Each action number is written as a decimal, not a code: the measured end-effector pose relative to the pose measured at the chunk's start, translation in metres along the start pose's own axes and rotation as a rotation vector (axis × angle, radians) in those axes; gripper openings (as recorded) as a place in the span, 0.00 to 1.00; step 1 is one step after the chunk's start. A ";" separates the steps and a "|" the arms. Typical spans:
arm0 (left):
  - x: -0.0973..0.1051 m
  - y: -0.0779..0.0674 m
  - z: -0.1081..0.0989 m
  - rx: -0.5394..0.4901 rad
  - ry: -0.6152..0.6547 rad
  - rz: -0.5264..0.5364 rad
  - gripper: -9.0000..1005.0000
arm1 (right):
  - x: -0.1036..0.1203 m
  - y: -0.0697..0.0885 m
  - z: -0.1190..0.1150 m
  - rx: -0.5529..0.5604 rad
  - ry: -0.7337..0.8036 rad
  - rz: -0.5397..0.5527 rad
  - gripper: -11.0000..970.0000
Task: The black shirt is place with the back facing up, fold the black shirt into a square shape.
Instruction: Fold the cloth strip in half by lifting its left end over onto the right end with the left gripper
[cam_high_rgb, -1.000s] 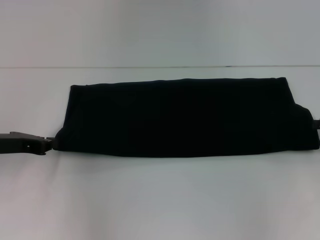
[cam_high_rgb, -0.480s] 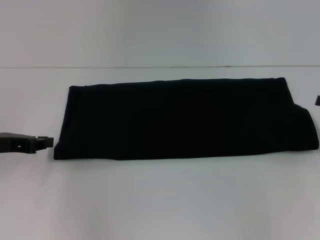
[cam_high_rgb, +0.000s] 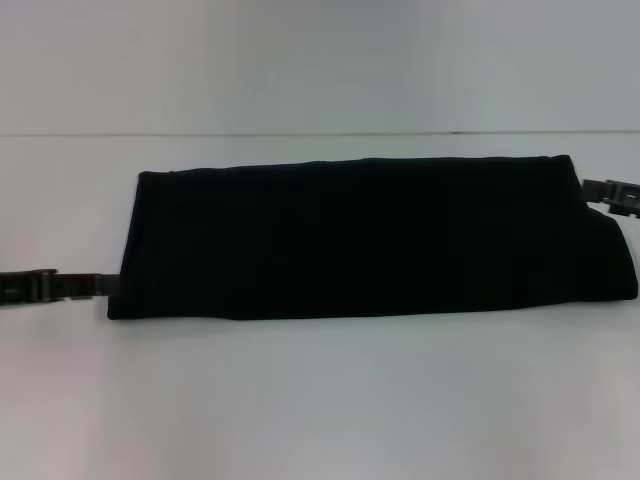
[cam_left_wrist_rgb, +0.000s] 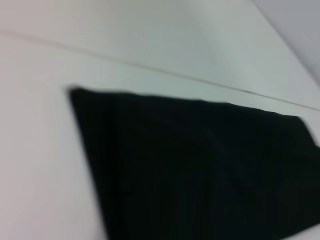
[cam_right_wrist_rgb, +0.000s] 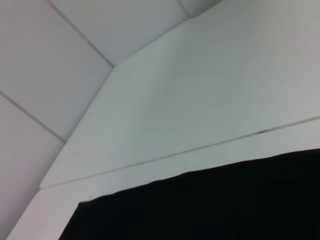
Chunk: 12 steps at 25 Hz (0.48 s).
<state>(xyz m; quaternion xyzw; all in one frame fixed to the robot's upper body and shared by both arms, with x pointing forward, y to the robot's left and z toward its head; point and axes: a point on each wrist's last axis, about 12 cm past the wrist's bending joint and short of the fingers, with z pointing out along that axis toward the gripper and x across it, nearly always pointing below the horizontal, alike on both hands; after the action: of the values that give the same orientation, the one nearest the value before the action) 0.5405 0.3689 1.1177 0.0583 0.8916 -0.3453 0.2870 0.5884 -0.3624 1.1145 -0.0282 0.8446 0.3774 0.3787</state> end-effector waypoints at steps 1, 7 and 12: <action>0.000 -0.002 0.002 0.024 0.018 -0.033 0.45 | 0.000 0.002 0.003 -0.005 0.007 -0.008 0.83; 0.002 -0.008 0.021 0.119 0.097 -0.177 0.62 | -0.002 0.010 0.015 -0.034 0.045 -0.088 0.95; 0.003 -0.006 0.037 0.096 0.137 -0.255 0.80 | -0.002 0.014 0.017 -0.060 0.059 -0.151 0.95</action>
<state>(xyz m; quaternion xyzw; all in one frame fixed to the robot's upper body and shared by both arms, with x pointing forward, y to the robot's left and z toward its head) 0.5536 0.3397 1.0973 -0.0184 0.8918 -0.4162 0.1764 0.5952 -0.3420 1.1169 -0.1143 0.8391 0.3720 0.3800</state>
